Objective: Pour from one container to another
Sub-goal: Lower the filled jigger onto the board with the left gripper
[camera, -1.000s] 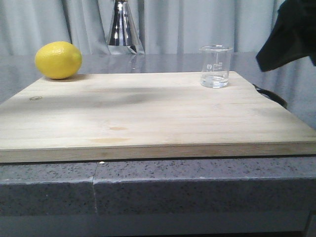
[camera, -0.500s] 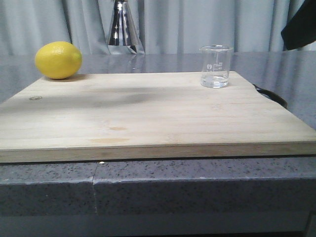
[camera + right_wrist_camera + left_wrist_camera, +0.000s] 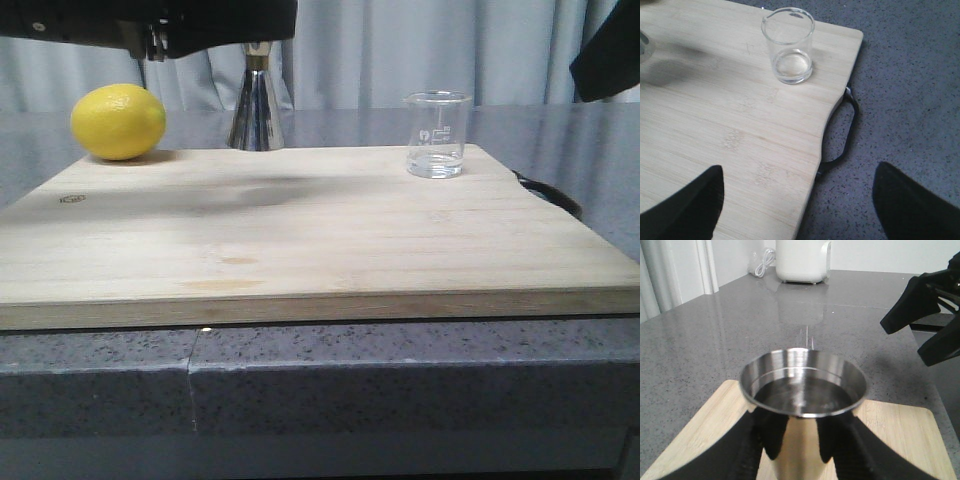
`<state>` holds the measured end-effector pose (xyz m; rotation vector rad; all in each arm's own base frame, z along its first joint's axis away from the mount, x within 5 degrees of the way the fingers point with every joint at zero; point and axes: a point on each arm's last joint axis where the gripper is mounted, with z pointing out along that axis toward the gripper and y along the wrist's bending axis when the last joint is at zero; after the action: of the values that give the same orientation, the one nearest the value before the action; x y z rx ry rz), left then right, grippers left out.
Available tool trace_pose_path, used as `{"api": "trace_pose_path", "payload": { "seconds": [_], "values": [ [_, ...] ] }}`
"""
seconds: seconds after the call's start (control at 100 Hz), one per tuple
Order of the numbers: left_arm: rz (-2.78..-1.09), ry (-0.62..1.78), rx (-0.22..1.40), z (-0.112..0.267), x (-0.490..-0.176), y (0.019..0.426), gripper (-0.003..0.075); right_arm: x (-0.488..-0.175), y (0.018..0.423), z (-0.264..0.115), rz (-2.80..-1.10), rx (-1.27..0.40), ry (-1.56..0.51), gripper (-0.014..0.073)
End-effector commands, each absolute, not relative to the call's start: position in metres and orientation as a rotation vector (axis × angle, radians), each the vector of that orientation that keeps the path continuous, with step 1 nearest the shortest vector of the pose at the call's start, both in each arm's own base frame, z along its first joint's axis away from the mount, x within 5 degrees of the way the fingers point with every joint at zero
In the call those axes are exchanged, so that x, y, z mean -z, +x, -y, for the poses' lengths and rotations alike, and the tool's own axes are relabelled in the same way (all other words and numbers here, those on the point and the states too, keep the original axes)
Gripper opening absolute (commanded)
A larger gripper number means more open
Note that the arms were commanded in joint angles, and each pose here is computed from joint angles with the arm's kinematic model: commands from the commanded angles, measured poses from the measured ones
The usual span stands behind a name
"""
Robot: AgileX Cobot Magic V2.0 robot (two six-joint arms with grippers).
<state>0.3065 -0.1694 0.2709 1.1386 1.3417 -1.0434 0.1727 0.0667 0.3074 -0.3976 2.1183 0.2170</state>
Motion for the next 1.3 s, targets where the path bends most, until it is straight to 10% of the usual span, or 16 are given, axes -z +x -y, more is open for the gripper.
{"api": "trace_pose_path", "payload": {
  "seconds": [0.0, 1.29],
  "values": [
    [-1.192, 1.06, 1.114, 0.172, -0.298, 0.306, 0.0248, -0.324, 0.175, -0.066, -2.017, -0.211, -0.388, 0.0552],
    [-1.248, 1.052, 1.138, 0.176, -0.273, 0.321, 0.0316, -0.325, 0.176, -0.066, -2.001, -0.205, -0.391, 0.0552]
  ]
}}
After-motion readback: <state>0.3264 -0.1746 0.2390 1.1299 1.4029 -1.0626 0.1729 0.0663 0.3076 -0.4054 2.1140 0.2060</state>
